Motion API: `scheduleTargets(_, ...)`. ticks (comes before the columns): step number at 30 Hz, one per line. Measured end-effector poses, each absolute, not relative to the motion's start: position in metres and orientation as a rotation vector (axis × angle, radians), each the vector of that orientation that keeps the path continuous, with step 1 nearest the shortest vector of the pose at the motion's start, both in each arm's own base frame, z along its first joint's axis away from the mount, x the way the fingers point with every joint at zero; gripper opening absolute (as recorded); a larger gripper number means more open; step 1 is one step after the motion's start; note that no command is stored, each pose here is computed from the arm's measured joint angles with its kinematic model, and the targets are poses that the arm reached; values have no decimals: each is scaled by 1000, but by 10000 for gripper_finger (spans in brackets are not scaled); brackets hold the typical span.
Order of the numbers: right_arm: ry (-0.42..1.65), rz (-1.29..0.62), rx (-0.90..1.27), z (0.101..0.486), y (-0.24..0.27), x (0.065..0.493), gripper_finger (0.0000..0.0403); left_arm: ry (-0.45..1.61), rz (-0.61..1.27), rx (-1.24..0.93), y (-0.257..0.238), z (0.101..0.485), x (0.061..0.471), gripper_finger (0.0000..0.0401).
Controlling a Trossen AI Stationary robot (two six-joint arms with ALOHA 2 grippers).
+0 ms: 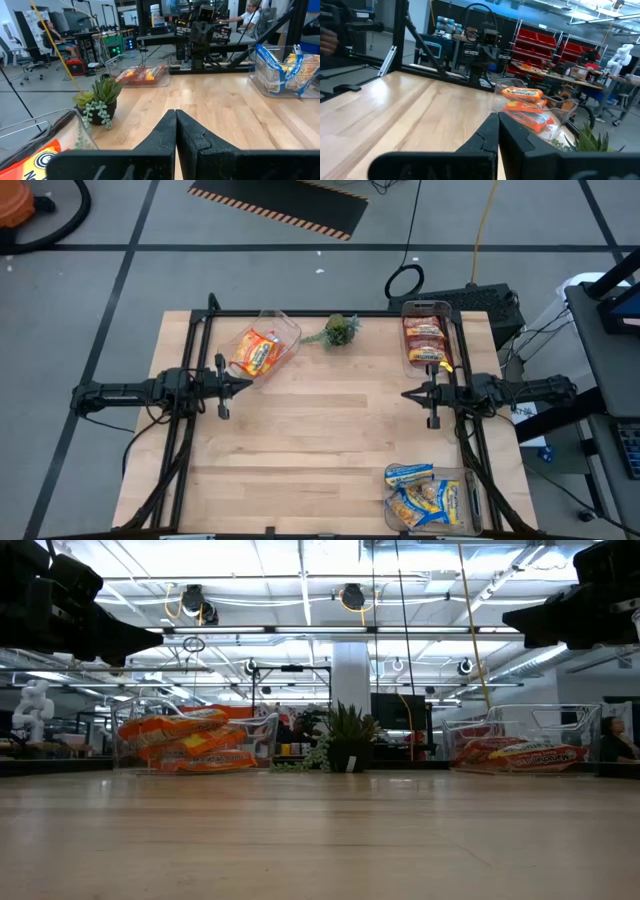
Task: Sort Maruchan noodles
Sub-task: Return to Home Position
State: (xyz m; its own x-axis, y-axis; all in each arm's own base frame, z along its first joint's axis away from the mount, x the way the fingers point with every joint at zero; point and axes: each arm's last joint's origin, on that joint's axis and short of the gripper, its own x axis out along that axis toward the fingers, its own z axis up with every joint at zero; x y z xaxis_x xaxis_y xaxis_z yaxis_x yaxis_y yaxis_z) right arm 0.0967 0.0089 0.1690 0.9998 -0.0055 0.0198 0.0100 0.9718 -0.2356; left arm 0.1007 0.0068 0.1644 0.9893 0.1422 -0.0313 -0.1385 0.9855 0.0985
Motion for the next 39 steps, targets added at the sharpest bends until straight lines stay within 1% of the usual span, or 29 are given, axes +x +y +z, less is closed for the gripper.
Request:
scheduleTargets(7,-17,-44,-219,169,5,97,0,38,141,88,7,164,101,4)
scheduleTargets(15,4,-42,-189,168,5,98,0,38,141,89,7,164,101,4)
scheduleTargets(20,26,42,-227,165,7,100,0,36,142,69,7,164,101,4)
scheduleTargets(24,26,-2,-208,166,5,100,0,35,142,48,7,164,101,4)
scheduleTargets(35,11,-44,-253,167,1,99,0,34,119,-34,6,164,101,4)
scheduleTargets(39,1,-52,-241,168,0,98,0,35,116,-29,6,164,101,4)
